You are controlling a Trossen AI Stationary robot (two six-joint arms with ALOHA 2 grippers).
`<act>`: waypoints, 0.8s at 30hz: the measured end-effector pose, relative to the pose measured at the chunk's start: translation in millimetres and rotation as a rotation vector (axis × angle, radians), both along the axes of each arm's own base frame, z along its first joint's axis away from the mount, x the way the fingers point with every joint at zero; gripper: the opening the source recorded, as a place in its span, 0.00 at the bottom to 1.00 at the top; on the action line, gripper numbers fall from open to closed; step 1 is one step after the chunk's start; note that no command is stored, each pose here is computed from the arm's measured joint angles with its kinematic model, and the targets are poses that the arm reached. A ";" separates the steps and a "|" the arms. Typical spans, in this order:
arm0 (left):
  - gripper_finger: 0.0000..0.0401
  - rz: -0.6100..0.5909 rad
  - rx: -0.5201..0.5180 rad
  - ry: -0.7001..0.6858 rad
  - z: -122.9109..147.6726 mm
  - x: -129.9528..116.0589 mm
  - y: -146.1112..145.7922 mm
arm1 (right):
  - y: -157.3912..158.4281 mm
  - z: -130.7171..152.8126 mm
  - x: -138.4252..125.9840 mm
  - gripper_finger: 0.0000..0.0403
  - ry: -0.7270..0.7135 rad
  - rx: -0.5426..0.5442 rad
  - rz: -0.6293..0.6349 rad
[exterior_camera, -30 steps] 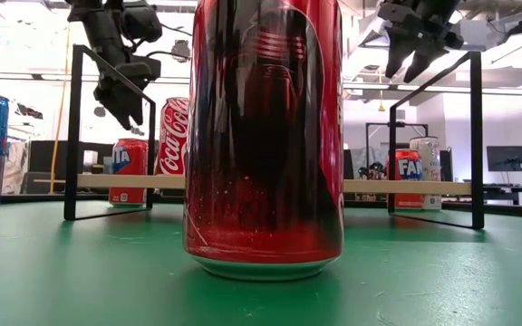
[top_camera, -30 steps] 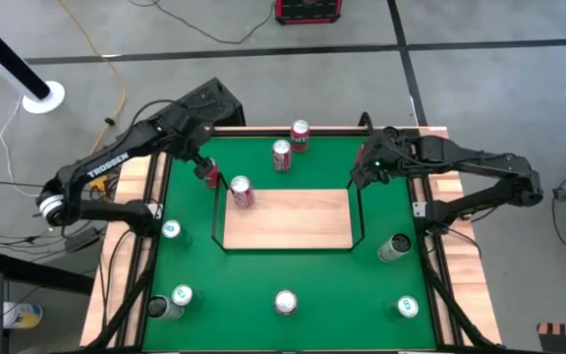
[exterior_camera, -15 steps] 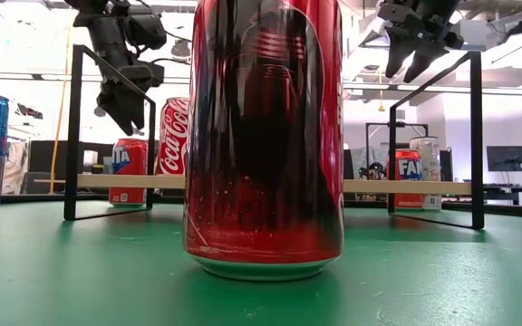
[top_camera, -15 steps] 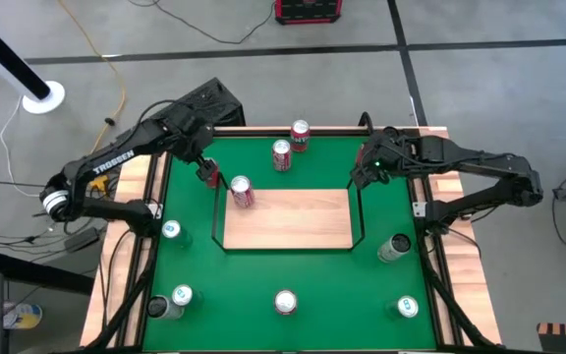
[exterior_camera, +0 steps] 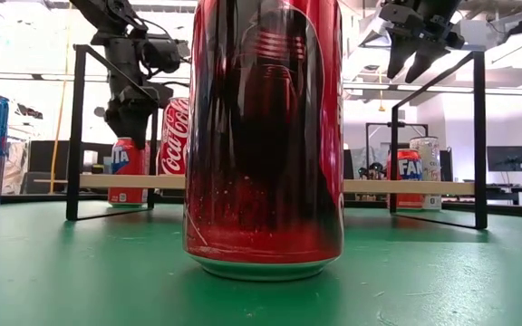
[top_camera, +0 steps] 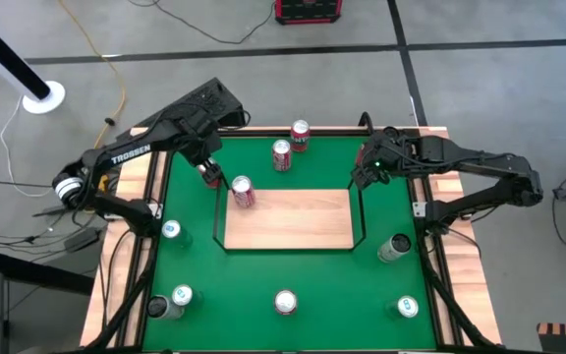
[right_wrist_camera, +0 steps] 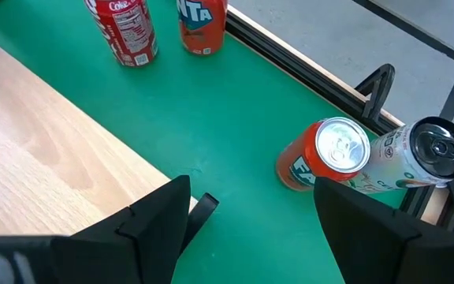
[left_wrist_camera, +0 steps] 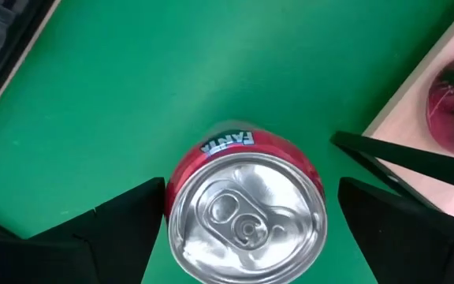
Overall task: Place canned beverage on shelf
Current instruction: Put the bottom left orange soda can on the shelf
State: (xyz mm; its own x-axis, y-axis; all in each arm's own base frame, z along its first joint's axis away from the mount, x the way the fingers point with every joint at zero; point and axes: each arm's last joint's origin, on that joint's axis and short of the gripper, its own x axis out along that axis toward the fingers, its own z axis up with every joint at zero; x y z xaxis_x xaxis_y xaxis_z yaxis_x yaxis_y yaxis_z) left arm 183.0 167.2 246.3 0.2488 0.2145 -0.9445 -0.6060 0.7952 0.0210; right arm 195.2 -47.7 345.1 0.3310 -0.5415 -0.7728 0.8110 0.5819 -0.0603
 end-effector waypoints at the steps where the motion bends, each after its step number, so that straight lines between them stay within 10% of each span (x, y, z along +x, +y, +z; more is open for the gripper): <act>1: 0.90 0.000 0.002 0.000 0.1 0.1 0.0 | 0.0 0.0 0.0 0.74 0.000 0.000 0.000; 24: 0.68 -0.041 0.013 0.046 -0.6 -2.4 -1.2 | 0.0 0.0 0.0 0.74 0.000 0.000 0.000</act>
